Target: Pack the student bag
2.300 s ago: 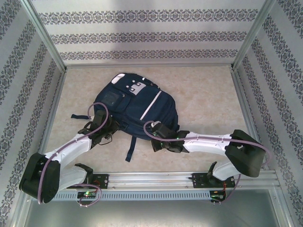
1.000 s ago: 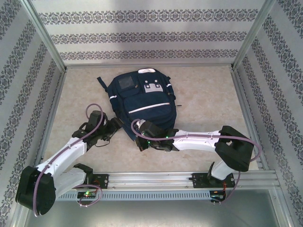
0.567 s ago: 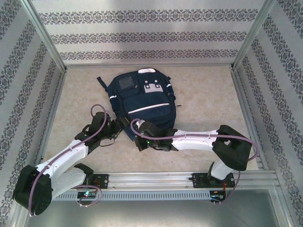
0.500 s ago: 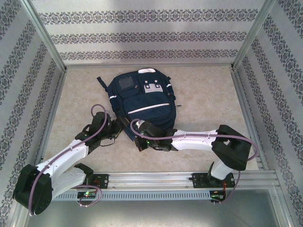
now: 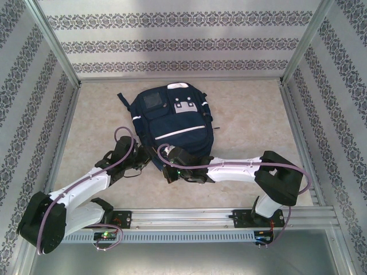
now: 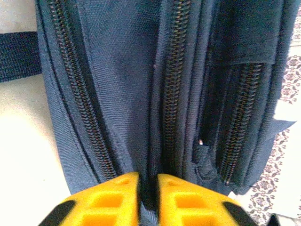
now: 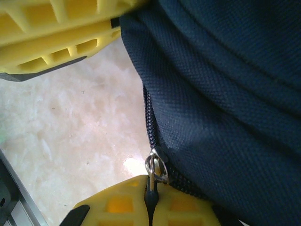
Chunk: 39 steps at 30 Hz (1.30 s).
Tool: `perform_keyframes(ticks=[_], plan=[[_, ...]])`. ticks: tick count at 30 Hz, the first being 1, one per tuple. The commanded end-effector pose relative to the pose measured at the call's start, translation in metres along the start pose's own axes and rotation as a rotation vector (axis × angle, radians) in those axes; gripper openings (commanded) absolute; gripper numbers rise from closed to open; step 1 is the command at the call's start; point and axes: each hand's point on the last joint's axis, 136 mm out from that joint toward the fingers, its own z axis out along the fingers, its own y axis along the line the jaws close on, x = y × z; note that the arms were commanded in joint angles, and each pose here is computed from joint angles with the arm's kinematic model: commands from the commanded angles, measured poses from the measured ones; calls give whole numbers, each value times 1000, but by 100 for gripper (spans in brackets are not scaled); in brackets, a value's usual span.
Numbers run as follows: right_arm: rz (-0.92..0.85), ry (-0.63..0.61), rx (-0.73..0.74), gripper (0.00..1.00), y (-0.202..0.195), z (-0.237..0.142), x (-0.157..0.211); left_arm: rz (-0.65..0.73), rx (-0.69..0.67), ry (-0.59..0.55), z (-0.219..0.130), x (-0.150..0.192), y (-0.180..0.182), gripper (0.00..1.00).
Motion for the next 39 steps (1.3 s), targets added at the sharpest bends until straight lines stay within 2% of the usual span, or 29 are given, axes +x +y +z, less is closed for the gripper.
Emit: perform_keyframes(ticks=[1,6,20,31,35,36,39], plan=[[-3,-42,-33,0,11,-1,-14,24,0,-8,2,-1,-4,10],[-5,-36,18,0,-1,-5,-8,43,-29,-35,-1,-7,-5,0],[-32,27,169,0,-46,-33,18,46,-94,-73,-4,-18,3,0],[-146,100,315,0,-80,-63,27,59,-121,-94,-6,-29,2,0],[-178,117,255,0,-67,-53,24,70,-118,-78,-8,-40,-7,0],[-175,115,223,0,-59,-50,21,76,-125,-77,-10,-43,-10,0],[-162,80,148,0,-29,-38,6,100,-163,-73,-22,-46,-14,20]])
